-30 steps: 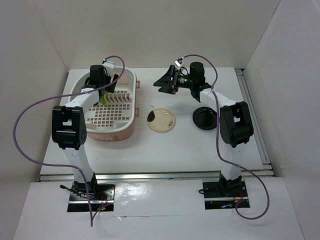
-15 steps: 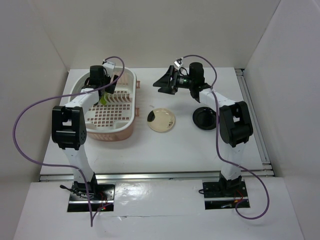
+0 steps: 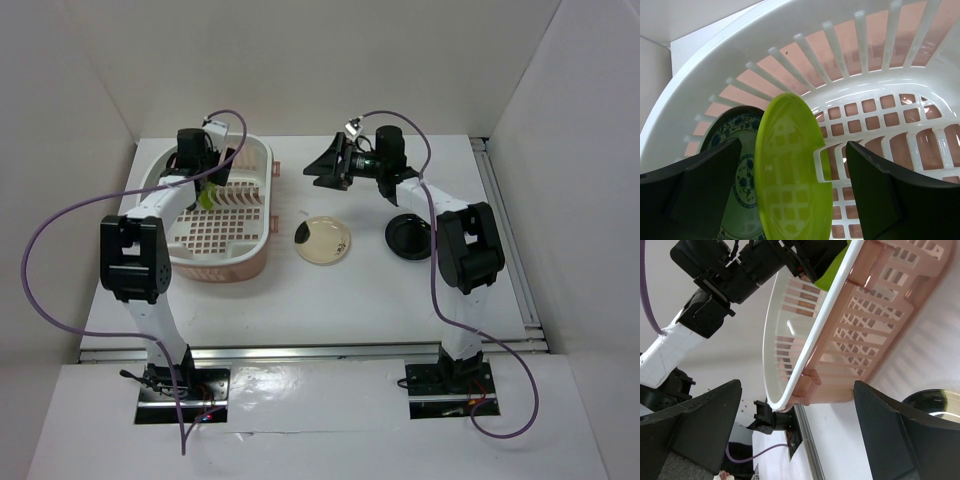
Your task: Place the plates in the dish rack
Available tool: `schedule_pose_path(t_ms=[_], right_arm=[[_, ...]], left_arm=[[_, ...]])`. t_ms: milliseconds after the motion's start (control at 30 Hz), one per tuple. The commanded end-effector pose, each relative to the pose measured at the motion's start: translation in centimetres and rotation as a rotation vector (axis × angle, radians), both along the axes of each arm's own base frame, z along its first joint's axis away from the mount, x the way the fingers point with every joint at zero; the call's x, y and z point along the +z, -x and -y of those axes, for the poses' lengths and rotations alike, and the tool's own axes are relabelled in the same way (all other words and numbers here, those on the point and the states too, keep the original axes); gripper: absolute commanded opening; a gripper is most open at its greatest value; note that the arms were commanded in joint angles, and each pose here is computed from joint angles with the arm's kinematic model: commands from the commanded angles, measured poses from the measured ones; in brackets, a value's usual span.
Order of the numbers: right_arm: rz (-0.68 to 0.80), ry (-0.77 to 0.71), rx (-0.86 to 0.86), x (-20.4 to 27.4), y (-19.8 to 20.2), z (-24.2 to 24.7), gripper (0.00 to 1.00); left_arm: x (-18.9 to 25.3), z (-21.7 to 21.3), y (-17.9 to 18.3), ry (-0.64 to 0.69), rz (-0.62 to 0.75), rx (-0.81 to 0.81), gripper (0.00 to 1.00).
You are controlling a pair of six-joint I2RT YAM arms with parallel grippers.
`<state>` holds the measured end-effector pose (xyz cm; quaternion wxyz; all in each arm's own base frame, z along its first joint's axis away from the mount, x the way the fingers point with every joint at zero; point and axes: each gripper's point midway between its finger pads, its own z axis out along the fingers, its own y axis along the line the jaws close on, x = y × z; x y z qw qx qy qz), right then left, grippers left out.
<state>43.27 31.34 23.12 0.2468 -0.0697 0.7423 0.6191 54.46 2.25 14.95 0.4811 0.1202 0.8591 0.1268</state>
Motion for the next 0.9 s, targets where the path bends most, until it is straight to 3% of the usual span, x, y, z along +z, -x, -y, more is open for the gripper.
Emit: schedule_pose_path(t_ms=[0, 367, 500, 567, 600, 633, 667, 733, 867], right_arm=[[0.057, -0.023, 0.032, 1.0, 0.5, -0.6, 1.00], [0.058, -0.026, 0.050, 1.0, 0.7, -1.1, 1.00], [0.071, -0.017, 0.052, 1.0, 0.6, -1.1, 1.00], [0.086, 0.024, 0.035, 1.6, -0.1, -1.0, 1.00], [0.178, 0.084, 0.005, 1.5, -1.2, -0.8, 1.00], [0.104, 0.178, -0.015, -0.5, -1.3, -0.2, 1.00], [0.191, 0.224, -0.063, 2.0, -2.9, 0.2, 1.00], [0.219, 0.387, -0.214, 1.1, -6.3, 4.0, 1.00], [0.187, 0.428, -0.425, 2.5, -10.2, 11.5, 1.00]], left_arm=[[5.6, 0.1, -0.4, 0.040, 0.118, 0.010, 0.99], [10.0, 1.1, -0.2, 0.055, 0.195, -0.027, 0.99], [13.8, 1.2, 0.7, 0.026, 0.261, -0.001, 0.99], [18.2, 1.6, 1.8, 0.042, 0.345, 0.030, 0.99], [19.9, 2.0, 2.6, 0.064, 0.375, 0.041, 0.99], [21.7, 3.9, 3.4, 0.150, 0.405, 0.023, 0.99], [23.3, 5.3, 4.4, 0.222, 0.427, -0.004, 0.99], [26.9, 10.4, 7.7, 0.448, 0.431, -0.165, 0.99], [29.2, 17.4, 13.9, 0.671, 0.342, -0.415, 0.99]])
